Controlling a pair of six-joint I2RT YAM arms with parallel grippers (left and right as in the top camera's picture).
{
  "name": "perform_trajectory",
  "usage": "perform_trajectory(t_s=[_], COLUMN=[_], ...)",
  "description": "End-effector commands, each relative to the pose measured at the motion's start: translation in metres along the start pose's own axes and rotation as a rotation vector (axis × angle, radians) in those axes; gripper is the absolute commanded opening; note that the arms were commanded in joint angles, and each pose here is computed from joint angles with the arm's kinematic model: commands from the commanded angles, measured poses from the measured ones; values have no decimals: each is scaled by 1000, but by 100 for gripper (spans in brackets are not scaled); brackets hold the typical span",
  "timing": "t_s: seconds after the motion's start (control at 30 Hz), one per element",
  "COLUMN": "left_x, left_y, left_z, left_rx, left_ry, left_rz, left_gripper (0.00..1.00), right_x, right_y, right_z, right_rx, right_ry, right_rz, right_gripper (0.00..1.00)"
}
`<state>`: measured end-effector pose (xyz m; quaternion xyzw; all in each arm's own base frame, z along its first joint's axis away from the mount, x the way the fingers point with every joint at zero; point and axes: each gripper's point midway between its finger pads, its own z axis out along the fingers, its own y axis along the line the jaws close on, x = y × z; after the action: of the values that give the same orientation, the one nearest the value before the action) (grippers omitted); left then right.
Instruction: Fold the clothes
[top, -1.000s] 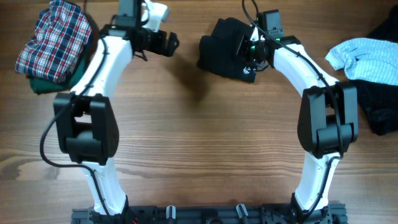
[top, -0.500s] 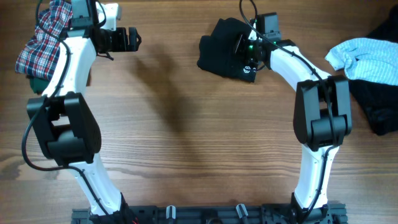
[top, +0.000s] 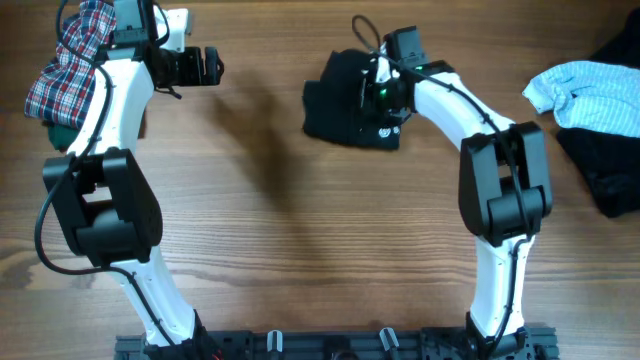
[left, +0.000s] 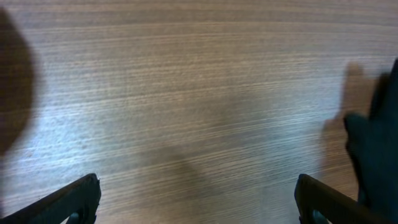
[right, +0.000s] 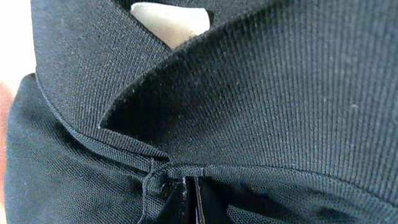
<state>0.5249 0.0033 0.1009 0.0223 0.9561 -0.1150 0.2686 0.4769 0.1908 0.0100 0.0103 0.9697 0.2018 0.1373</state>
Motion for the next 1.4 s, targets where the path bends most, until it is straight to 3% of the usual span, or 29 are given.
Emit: perform_trajectory(t_s=[0.0,0.23,0.53,0.63,0.73,0.83,1.07,1.37], left_x=[4,10,28,39,55,79,116,149], left_y=[16,24,-13,-29,-38,-49,-84,-117], left_z=[1,-2,-5,-9,-13,-18,-16,11], left_rx=[-34,-37,170,255,278,290,347,598], left_ry=[13,29,106,150,221,331,487,435], left_rz=[-32,-53,-94,-121,-148,-182,-188,-187], left_gripper=[100,100,100,100,100,100,100,100], right_x=[79,78,14,-4,-20,-35,-50,-70], right_y=[5,20,59,72,84,93,83,58], right_z=[36,32,-5,-21,-40,-62,-94,-151], right_rx=[-6,-62,-117,-134,-147,-156,-150,-128], right_ry=[254,264,109,60,12,-30,-83,-170], right_rz=[-60,-113,-216,-258,-283,-293,-293,-269], right_gripper=[4,4,7,22,49,61,66,68])
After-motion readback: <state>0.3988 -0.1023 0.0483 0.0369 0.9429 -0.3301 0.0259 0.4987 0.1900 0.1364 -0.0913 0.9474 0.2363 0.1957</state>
